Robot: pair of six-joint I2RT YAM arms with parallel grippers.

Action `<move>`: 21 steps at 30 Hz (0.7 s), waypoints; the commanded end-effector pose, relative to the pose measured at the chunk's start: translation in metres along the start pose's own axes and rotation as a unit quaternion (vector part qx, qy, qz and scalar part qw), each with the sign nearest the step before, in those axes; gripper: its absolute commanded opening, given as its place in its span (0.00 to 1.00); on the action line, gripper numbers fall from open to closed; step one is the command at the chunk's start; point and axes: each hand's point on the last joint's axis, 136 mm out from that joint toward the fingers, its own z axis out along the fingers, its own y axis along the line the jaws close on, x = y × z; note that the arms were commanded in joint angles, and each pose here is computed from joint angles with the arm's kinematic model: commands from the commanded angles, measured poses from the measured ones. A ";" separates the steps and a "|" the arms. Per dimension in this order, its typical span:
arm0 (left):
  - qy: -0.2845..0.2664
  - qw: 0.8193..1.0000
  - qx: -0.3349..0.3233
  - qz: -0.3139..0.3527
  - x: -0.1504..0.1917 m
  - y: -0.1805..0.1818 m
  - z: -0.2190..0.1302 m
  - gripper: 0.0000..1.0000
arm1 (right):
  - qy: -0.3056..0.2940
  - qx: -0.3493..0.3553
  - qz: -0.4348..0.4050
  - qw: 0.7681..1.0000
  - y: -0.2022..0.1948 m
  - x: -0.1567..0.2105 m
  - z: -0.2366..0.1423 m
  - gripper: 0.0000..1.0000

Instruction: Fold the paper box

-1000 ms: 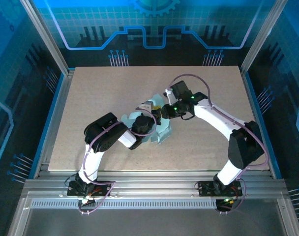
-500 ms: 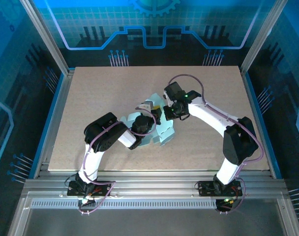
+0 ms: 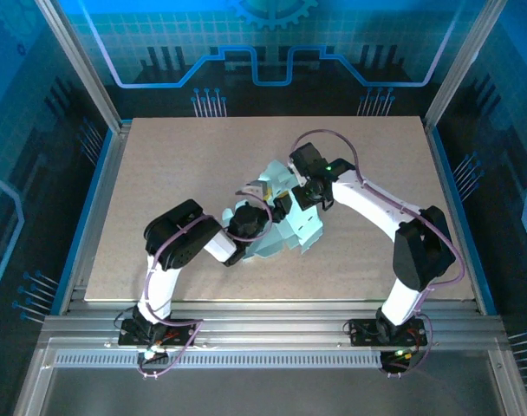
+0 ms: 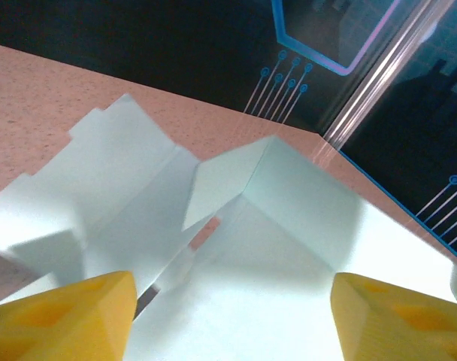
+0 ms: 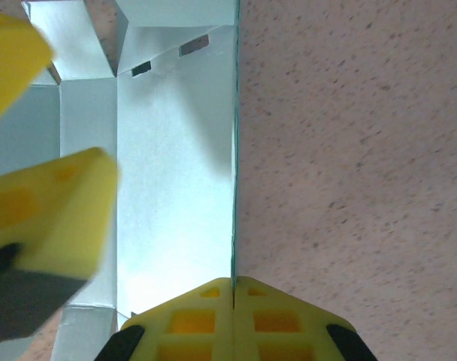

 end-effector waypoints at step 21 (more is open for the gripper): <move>0.024 0.990 -0.070 -0.119 -0.069 0.116 -0.054 0.96 | -0.036 0.271 -0.310 0.911 -0.052 -0.018 0.026 0.00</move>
